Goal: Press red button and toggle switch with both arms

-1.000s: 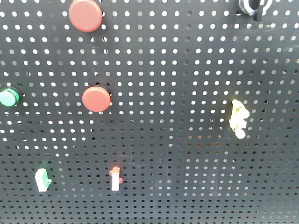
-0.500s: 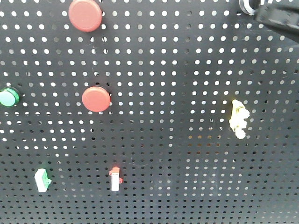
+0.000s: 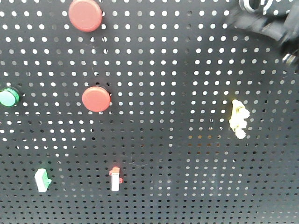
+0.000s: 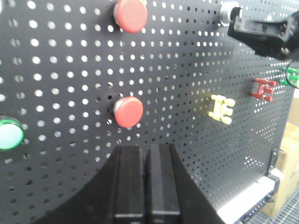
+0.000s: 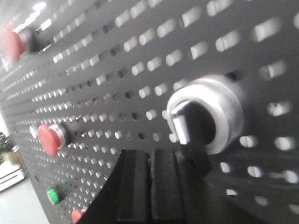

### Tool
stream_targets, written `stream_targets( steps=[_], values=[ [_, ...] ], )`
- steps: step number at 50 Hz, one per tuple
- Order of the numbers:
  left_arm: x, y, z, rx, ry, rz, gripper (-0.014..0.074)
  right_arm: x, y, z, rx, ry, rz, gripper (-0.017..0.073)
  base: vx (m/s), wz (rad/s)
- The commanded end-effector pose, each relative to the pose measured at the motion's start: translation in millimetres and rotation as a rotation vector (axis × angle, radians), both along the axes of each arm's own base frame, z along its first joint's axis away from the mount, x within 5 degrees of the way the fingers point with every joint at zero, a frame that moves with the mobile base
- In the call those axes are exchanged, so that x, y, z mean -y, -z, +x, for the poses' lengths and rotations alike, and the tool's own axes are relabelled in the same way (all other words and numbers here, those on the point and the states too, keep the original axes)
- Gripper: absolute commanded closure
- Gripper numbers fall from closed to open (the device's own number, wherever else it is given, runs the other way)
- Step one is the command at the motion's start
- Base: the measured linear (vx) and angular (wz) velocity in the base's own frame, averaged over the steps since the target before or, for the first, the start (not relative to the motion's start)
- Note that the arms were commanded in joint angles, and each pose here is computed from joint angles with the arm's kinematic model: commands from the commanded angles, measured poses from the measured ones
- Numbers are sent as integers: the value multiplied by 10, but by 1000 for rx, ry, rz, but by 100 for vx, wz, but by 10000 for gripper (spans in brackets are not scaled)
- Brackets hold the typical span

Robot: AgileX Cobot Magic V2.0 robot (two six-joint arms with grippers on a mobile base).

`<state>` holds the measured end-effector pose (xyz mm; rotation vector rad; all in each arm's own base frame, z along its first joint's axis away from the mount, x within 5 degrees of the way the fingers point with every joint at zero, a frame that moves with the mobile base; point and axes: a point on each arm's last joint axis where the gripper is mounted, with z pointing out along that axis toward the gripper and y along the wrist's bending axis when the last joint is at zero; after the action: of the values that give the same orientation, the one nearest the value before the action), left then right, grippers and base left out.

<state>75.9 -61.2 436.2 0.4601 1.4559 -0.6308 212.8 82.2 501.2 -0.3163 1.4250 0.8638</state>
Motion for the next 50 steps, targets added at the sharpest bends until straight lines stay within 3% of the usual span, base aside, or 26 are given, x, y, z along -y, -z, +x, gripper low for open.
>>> stream_targets(
  steps=[1,11,35,42,50],
  values=[
    [-29,-119,9,33,-28,-72,591,38,-118,8,33,42,47,562,0,0],
    [-28,-118,9,32,-28,-72,591,33,-77,84,17,52,42,562,0,0],
    [-27,-115,8,32,-26,-68,591,141,-144,24,77,187,1,562,0,0],
    [-27,-112,8,32,-27,-62,591,186,-190,-25,96,231,15,562,0,0],
    [-29,-107,7,38,-31,-46,591,139,-141,-118,92,173,-71,562,0,0]
  ],
)
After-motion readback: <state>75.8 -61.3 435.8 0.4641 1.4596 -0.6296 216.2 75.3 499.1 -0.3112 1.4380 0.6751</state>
